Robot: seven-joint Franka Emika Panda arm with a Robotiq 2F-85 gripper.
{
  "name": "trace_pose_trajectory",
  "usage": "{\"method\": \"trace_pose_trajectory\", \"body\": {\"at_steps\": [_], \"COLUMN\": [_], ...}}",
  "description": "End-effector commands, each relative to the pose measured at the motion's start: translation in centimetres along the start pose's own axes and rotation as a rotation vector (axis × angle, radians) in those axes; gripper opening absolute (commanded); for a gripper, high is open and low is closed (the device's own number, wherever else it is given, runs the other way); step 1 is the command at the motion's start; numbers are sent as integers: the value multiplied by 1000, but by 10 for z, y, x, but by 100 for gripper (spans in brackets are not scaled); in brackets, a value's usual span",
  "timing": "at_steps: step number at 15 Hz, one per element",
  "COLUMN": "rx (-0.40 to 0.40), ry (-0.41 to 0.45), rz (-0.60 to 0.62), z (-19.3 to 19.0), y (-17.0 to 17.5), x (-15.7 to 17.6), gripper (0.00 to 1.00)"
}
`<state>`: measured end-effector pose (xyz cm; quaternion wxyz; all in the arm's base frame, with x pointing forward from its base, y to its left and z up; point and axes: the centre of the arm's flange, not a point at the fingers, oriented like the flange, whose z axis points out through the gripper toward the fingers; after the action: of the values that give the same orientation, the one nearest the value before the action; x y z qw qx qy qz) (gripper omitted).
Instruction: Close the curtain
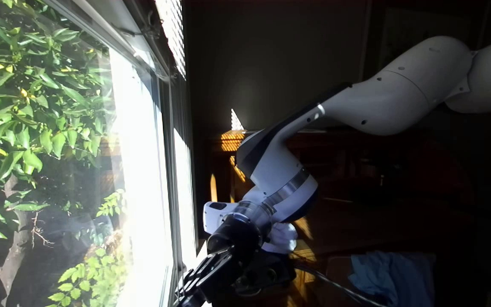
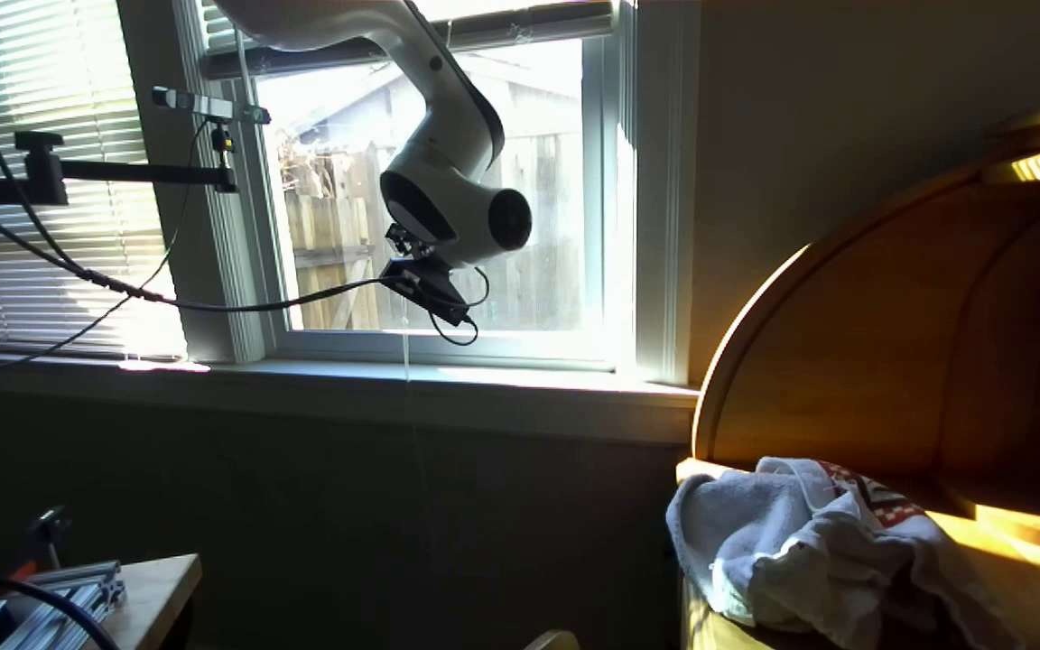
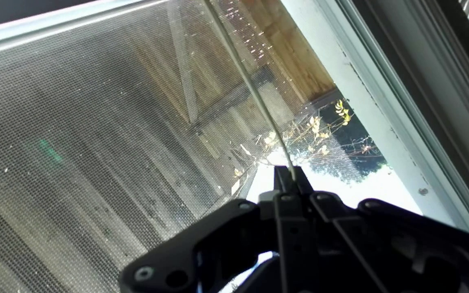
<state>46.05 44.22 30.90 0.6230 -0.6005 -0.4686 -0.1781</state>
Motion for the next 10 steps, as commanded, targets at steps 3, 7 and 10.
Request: {"method": "trace_pose_trajectory", "body": {"at_steps": [3,7,10], "rx": [111,176,132], "ry": [77,118,121], "rz": [155,284,252], "z": [32,40,25], "y": [5,2,4], "x": [-37,-44,-35], "gripper": [0,0,0]}}
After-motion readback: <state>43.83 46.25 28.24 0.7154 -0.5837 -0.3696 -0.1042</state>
